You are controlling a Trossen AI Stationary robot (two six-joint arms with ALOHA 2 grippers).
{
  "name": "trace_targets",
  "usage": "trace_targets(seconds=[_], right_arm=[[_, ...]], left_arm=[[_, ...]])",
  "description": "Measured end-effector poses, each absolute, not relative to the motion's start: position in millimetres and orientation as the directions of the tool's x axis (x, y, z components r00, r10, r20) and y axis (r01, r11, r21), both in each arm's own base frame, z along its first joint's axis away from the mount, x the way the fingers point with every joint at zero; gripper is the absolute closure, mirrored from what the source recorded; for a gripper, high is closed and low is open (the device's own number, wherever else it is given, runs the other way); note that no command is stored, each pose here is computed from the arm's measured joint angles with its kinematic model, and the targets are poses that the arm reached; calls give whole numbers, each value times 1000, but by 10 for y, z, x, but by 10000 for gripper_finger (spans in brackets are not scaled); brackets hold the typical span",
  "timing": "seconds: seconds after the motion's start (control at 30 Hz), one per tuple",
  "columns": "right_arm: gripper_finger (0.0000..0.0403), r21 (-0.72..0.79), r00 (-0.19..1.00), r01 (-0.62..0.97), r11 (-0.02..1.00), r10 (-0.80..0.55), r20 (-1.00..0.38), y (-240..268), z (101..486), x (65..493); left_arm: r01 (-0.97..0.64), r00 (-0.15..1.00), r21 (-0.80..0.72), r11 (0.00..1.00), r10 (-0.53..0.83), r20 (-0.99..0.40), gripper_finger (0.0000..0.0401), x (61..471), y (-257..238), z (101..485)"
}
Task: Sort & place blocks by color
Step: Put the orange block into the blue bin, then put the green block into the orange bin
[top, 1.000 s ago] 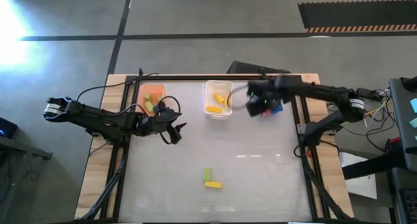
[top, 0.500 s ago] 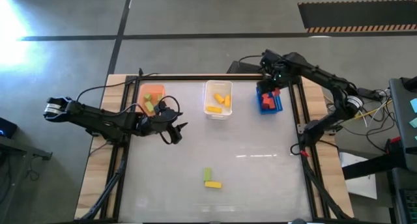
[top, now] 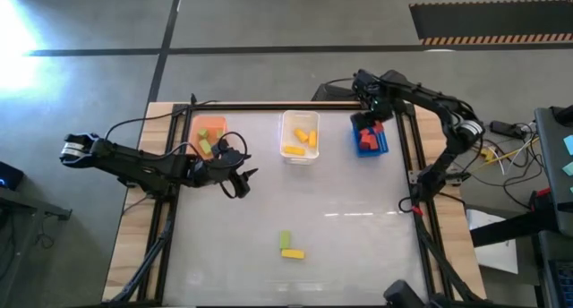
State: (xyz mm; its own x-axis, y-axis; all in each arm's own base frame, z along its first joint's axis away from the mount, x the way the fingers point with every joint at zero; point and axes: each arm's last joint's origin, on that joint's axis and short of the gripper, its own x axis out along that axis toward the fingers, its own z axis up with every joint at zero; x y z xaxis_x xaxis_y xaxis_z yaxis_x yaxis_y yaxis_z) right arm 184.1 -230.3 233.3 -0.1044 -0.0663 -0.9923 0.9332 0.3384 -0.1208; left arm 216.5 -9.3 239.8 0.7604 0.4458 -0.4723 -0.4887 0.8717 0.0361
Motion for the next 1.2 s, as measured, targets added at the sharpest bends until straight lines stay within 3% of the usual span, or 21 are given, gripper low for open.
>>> trace_targets(seconds=[0.5,0.7,0.8,1.2], right_arm=[[285,-147,-147,938,315,-24,-989,-2426,2064,1916],[202,-151,-151,938,312,-23,-988,-2430,2053,1918],[190,-149,-147,939,311,-28,-989,-2425,2071,1914],[247,-113,-85,952,284,-106,-991,-2277,2396,1853]], left_arm=[[-488,760,37,872,446,-473,186,2164,-93,2393],[-488,761,36,872,446,-472,186,2165,-93,2399],[-488,760,36,872,446,-472,186,2165,-93,2397],[-489,760,36,872,446,-472,186,2165,-93,2398]])
